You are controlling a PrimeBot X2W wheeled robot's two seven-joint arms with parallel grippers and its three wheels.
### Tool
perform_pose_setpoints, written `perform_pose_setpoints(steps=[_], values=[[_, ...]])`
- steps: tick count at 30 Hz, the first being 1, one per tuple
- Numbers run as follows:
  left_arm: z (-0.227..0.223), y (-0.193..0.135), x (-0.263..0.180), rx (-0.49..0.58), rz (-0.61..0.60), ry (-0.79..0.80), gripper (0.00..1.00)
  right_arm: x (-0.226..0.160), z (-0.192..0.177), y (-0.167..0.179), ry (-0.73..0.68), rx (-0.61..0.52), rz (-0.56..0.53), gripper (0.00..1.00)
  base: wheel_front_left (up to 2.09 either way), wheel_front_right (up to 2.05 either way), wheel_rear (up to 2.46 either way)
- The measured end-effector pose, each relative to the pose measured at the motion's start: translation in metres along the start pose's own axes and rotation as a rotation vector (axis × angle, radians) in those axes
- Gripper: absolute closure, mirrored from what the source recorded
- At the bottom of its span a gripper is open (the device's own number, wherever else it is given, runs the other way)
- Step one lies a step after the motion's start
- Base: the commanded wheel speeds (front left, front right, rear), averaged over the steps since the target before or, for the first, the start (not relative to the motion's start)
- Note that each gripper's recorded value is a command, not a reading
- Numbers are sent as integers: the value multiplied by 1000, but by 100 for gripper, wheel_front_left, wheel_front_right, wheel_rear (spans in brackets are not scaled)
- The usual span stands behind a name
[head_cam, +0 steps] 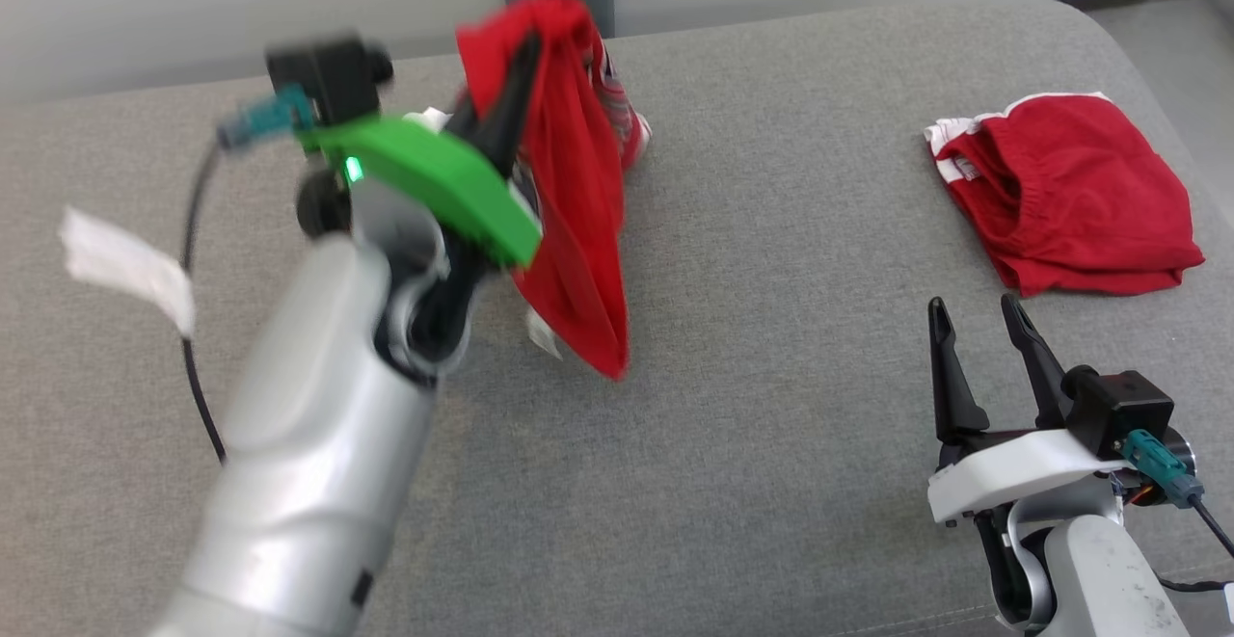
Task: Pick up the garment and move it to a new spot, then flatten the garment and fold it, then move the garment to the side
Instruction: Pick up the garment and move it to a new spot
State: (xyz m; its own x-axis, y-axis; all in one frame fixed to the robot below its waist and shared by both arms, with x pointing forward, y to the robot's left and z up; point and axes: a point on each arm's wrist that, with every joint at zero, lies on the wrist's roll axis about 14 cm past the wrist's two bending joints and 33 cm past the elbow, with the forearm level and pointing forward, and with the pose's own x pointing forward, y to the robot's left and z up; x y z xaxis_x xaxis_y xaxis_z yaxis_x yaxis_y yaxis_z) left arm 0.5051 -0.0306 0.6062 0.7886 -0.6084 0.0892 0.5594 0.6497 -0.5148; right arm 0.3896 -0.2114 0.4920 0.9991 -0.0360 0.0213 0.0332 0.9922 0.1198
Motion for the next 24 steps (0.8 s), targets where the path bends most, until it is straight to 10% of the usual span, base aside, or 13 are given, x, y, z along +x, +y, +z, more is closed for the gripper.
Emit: perform_pose_setpoints(steps=[8,11,12,24], values=[[-128,44,-52,-141,180,175,100,2,-18,-2,45,7,-9,0,0,0,0],[-153,42,-66,-180,199,212,44,4,-23,-2,58,7,-6,0,0,0,0],[-160,41,-70,-176,203,224,0,4,-23,-1,58,8,-3,0,0,0,0],[-138,35,-84,46,186,144,0,4,-16,11,34,1,32,0,0,0,0]])
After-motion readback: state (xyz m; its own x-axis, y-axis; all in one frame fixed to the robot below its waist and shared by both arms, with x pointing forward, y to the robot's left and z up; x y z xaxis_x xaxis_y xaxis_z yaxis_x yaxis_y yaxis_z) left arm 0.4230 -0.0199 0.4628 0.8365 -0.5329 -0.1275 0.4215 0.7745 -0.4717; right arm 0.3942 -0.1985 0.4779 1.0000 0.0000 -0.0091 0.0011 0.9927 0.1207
